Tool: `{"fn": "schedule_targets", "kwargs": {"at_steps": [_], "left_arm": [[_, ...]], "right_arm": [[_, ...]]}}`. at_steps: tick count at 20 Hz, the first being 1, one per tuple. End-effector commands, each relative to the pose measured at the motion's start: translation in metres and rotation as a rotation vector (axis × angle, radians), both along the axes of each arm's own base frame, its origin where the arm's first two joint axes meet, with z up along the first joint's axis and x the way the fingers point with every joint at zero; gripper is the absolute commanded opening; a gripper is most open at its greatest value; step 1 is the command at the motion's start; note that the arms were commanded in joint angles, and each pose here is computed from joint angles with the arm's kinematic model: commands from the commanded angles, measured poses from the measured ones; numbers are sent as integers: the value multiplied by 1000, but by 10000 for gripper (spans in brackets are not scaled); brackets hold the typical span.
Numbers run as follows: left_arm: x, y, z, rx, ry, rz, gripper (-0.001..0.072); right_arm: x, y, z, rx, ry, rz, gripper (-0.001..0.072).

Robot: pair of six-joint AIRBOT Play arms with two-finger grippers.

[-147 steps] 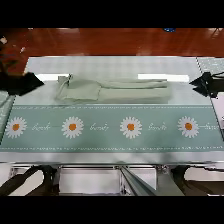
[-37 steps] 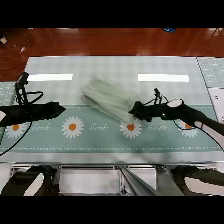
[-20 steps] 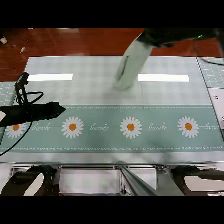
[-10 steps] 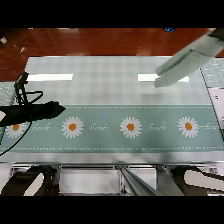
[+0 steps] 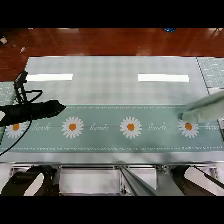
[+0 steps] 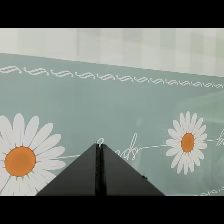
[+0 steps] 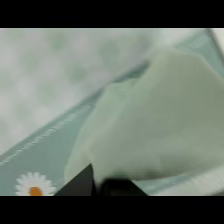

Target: Fold the shirts.

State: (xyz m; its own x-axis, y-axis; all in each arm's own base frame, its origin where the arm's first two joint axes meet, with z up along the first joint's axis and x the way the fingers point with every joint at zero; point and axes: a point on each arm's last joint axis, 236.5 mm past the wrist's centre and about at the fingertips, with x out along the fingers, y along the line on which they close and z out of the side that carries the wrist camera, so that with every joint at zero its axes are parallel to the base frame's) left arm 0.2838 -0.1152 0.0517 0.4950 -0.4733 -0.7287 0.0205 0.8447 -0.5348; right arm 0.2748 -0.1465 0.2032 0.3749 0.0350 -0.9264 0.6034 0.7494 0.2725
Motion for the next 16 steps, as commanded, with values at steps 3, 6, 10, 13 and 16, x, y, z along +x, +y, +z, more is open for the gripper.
{"fn": "schedule_targets", "kwargs": {"at_steps": [3,6,10,13,16], "left_arm": [[3,1,2,0,-14,5,17],[4,-7,8,-47,-17,9,17],[3,-9,7,-37,-25,-8,17],[9,-7,8,-31,-46,0,17],[31,2,18,-28,-121,58,17]], "right_arm": [[-155,-49,-61,-99,346,-348,23],[-234,-46,-90,-126,557,-524,23],[-280,-19,-138,-79,754,-558,93],[-293,-18,-150,-90,817,-589,416],[-278,-40,-143,-161,725,-611,415]]}}
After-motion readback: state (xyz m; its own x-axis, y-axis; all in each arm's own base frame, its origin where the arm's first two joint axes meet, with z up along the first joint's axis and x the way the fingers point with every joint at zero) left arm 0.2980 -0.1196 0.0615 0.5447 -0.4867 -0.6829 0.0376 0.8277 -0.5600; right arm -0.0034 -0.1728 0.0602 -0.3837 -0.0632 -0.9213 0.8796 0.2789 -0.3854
